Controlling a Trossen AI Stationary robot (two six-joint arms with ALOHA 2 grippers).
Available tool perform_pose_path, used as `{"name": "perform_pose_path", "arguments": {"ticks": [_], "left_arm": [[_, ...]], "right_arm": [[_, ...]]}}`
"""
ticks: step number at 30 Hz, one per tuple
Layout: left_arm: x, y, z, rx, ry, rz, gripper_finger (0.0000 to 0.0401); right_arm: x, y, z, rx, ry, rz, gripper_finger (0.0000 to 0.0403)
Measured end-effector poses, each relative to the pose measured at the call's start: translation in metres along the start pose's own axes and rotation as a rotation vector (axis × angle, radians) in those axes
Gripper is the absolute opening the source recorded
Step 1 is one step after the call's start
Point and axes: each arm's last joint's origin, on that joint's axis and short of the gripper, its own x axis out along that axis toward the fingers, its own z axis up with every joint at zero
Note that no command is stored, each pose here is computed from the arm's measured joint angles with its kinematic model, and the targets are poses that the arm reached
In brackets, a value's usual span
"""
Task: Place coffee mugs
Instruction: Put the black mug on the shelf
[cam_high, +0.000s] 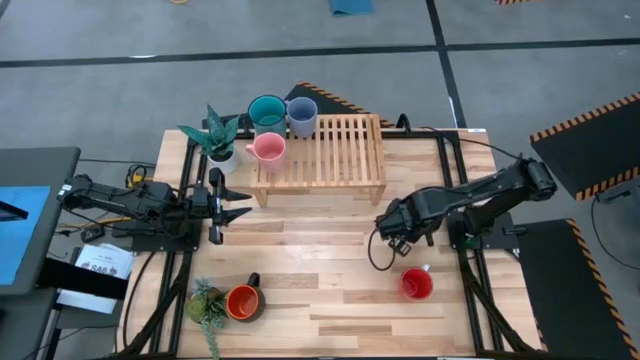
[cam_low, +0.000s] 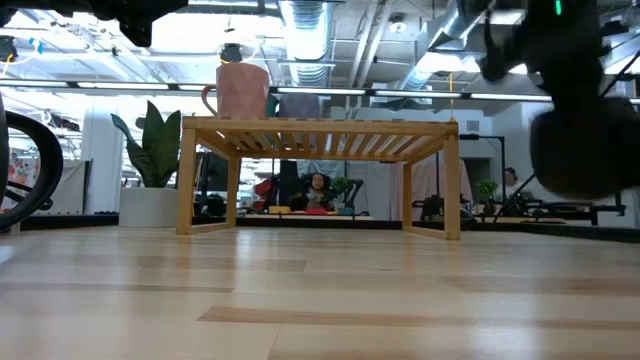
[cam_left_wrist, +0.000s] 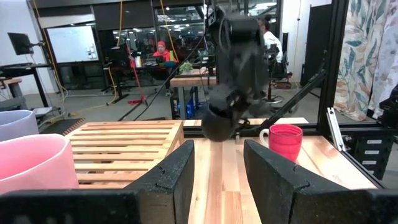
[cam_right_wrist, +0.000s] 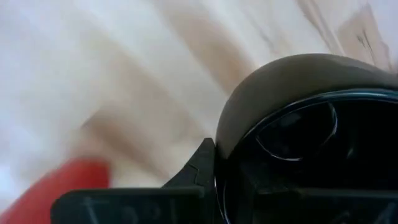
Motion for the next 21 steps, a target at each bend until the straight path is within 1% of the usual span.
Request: {"name": "perform_pose_path", "arguments": {"ticks": [2, 5, 8, 10, 12, 14, 15, 18, 21], "left_arm": [[0.0, 0.0, 0.0, 0.0, 0.0, 0.0, 0.0126], [0.0, 0.0, 0.0, 0.0, 0.0, 0.0, 0.0126], [0.0, 0.0, 0.0, 0.0, 0.0, 0.0, 0.0126], [0.0, 0.0, 0.0, 0.0, -0.001, 0.0, 0.0126], [0.0, 0.0, 0.0, 0.0, -0.001, 0.0, 0.0126], [0.0, 0.0, 0.0, 0.0, -0.001, 0.0, 0.0126], [0.0, 0.0, 0.0, 0.0, -0.002, 0.001, 0.0126], [0.0, 0.0, 0.0, -0.001, -0.003, 0.001, 0.0126], [0.0, 0.0, 0.0, -0.001, -0.003, 0.001, 0.0126]], "right_arm": [[-0.027, 0.006, 0.005, -0.075, -0.049, 0.106, 0.004], [-0.073, 0.017, 0.012, -0.198, -0.185, 0.287, 0.004], [-0.116, 0.029, 0.021, -0.307, -0.381, 0.431, 0.004], [-0.142, 0.033, 0.034, -0.314, -0.548, 0.488, 0.004], [-0.161, 0.034, 0.051, -0.304, -0.664, 0.488, 0.004], [-0.169, 0.035, 0.069, -0.302, -0.71, 0.445, 0.004], [-0.17, 0.035, 0.079, -0.302, -0.709, 0.412, 0.004], [-0.174, 0.037, 0.114, -0.308, -0.739, 0.374, 0.004], [-0.167, 0.034, 0.143, -0.326, -0.69, 0.305, 0.004]]}}
